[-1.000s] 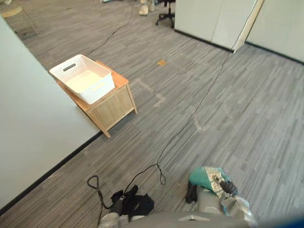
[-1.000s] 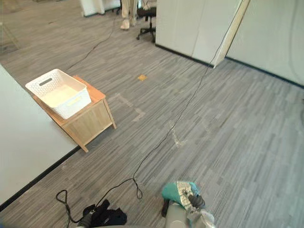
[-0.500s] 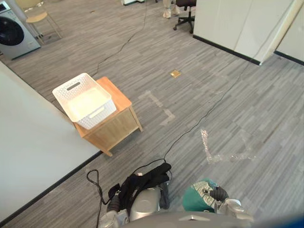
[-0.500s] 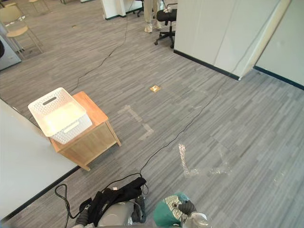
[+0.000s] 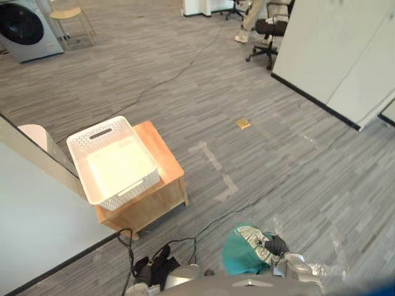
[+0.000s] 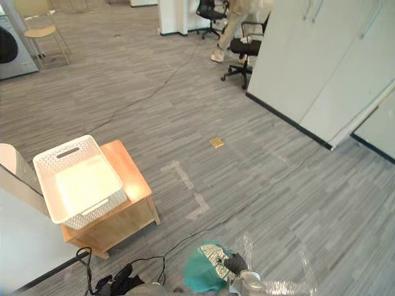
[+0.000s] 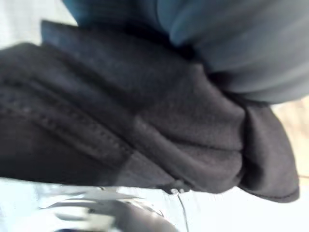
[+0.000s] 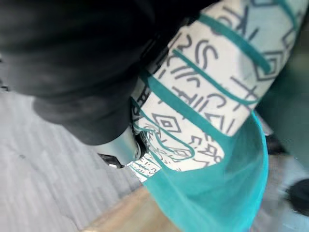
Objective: Tidy the bed and pick cloth on bed and put in laundry
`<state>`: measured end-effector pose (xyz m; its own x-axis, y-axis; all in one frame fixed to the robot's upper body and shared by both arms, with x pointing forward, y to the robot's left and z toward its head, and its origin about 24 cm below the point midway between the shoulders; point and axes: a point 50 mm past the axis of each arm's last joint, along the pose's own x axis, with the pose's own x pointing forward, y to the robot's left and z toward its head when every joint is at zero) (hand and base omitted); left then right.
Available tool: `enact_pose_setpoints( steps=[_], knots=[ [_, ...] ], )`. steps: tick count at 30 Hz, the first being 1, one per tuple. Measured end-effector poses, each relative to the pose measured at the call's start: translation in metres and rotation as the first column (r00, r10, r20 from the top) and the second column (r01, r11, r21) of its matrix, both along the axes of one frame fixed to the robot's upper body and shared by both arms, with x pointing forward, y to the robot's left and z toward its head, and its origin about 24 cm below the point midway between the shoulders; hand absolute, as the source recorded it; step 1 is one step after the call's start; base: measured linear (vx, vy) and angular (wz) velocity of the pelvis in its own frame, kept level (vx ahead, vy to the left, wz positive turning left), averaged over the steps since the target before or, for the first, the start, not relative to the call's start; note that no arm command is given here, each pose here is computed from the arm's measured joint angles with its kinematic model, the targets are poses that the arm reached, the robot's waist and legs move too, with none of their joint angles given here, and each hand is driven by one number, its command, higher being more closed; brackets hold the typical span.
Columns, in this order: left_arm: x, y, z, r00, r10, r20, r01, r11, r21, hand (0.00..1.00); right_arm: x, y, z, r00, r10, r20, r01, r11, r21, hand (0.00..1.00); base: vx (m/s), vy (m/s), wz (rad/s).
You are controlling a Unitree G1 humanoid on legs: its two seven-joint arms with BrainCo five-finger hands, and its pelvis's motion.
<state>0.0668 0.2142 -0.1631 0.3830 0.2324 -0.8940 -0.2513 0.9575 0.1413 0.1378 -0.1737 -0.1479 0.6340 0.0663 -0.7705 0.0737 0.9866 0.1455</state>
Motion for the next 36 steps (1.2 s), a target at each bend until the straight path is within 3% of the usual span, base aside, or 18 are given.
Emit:
enact_pose_setpoints(
  steps=[6, 13, 22, 26, 32, 36],
  knots=[
    [0.01, 0.005, 0.003, 0.999, -0.025, 0.031, 0.024, 1.0, 0.02, 1.0, 0.005, 0.013, 0.001, 1.0, -0.024, 0.016, 0.024, 0.998, 0.059, 1.0, 0.46, -0.112, 0.54],
    [-0.005, -0.013, -0.001, 0.998, 0.054, 0.045, -0.053, 0.998, -0.02, 1.0, 0.013, 0.018, 0.004, 0.985, 0.17, 0.027, -0.171, 0.985, 0.034, 1.0, 0.48, -0.155, -0.64],
    [0.007, -0.021, 0.003, 0.991, 0.003, 0.134, 0.0, 1.0, -0.022, 1.0, 0.013, 0.032, 0.007, 0.881, 0.467, 0.076, -0.467, 0.884, -0.016, 1.0, 0.32, 0.078, -0.58],
    [0.015, -0.009, 0.005, 0.989, 0.027, 0.148, -0.026, 1.0, -0.007, 1.0, 0.01, 0.042, 0.008, 0.831, 0.548, 0.097, -0.547, 0.836, -0.044, 1.0, 0.37, 0.167, 0.13],
    [0.016, -0.007, 0.005, 0.992, 0.027, 0.123, -0.033, 0.999, 0.042, 1.0, 0.016, 0.055, 0.01, 0.826, 0.551, 0.12, -0.55, 0.834, -0.049, 1.0, 0.2, 0.032, 0.3],
    [0.02, -0.007, 0.006, 0.994, -0.079, 0.069, 0.069, 0.988, 0.136, 1.0, -0.013, 0.039, -0.001, 0.915, 0.4, 0.051, -0.401, 0.916, -0.004, 1.0, 0.09, 0.072, 1.34]
  ],
)
